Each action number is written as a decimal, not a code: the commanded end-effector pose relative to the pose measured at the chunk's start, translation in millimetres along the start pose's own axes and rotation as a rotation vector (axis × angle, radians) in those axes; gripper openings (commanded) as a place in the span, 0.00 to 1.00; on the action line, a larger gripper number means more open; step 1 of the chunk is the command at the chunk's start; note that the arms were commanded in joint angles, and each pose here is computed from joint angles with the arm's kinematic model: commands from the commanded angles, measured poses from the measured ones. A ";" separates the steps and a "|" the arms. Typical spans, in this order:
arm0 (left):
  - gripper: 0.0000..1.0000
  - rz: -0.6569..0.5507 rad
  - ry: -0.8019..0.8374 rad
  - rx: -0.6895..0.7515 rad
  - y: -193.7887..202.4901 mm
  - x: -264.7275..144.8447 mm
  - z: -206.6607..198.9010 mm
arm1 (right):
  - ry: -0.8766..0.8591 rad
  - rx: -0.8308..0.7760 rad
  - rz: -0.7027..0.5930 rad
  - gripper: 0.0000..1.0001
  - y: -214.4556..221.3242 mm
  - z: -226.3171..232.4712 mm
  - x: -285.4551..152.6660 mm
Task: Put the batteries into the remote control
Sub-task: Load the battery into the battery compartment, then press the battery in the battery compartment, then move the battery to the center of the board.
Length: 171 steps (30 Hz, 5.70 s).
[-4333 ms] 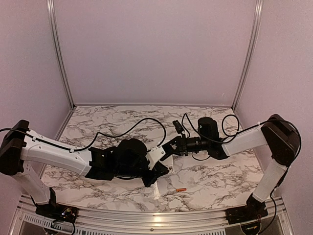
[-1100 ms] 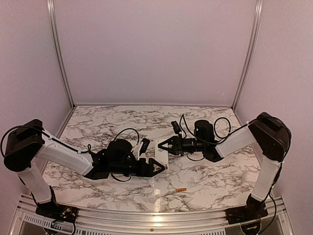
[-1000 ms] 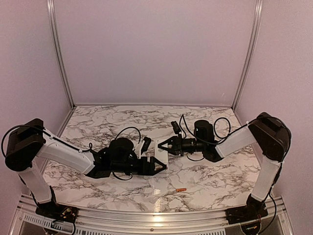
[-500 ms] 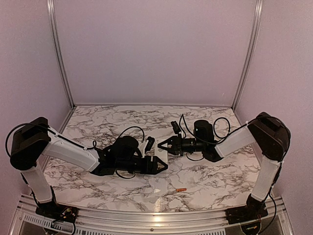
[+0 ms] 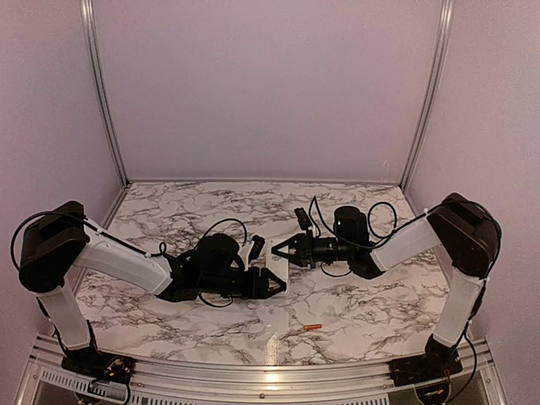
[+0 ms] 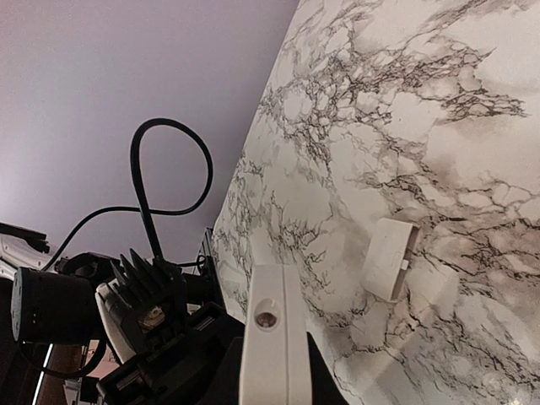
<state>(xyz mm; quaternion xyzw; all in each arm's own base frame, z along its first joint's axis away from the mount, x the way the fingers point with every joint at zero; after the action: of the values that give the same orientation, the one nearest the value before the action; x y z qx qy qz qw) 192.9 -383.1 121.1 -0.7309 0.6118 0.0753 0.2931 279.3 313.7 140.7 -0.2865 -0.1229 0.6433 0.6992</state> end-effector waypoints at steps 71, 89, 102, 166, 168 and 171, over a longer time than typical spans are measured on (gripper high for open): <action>0.57 0.017 0.255 0.004 -4.7 -13.2 -19.4 | -0.118 -0.109 -0.050 0.00 -21.7 44.5 -8.6; 0.27 0.059 0.112 -0.056 1.7 -2.6 15.8 | -0.134 -0.135 -0.062 0.00 -28.2 54.9 -11.9; 0.68 0.004 0.182 0.096 -10.5 -29.6 -10.2 | -0.107 -0.139 -0.074 0.00 -28.5 46.1 -23.7; 0.16 0.564 -0.412 1.151 88.0 101.6 -7.0 | 0.234 -0.181 -0.257 0.00 -21.9 -6.5 -174.5; 0.08 0.574 -0.438 1.135 87.8 100.6 -2.8 | 0.234 -0.179 -0.256 0.00 -22.2 -7.1 -174.2; 0.00 0.559 -0.466 1.075 84.7 92.0 -0.3 | 0.235 -0.178 -0.256 0.00 -22.7 -8.0 -173.9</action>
<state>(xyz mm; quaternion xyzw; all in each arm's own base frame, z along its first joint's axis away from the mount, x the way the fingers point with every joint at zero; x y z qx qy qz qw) 135.0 -491.0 71.9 -0.2756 0.6496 -0.0829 0.7037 275.5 145.4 174.4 -0.3956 -0.1175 0.5043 0.7585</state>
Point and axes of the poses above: each gripper's point midway between its finger pads, its own x axis out along the fingers, its own z axis along the line the jaws close on, y = z × x, the point moved 6 cm from there along -x, back along the fingers, and after that the axes turned 12 degrees about -x, right-handed, at the moved point
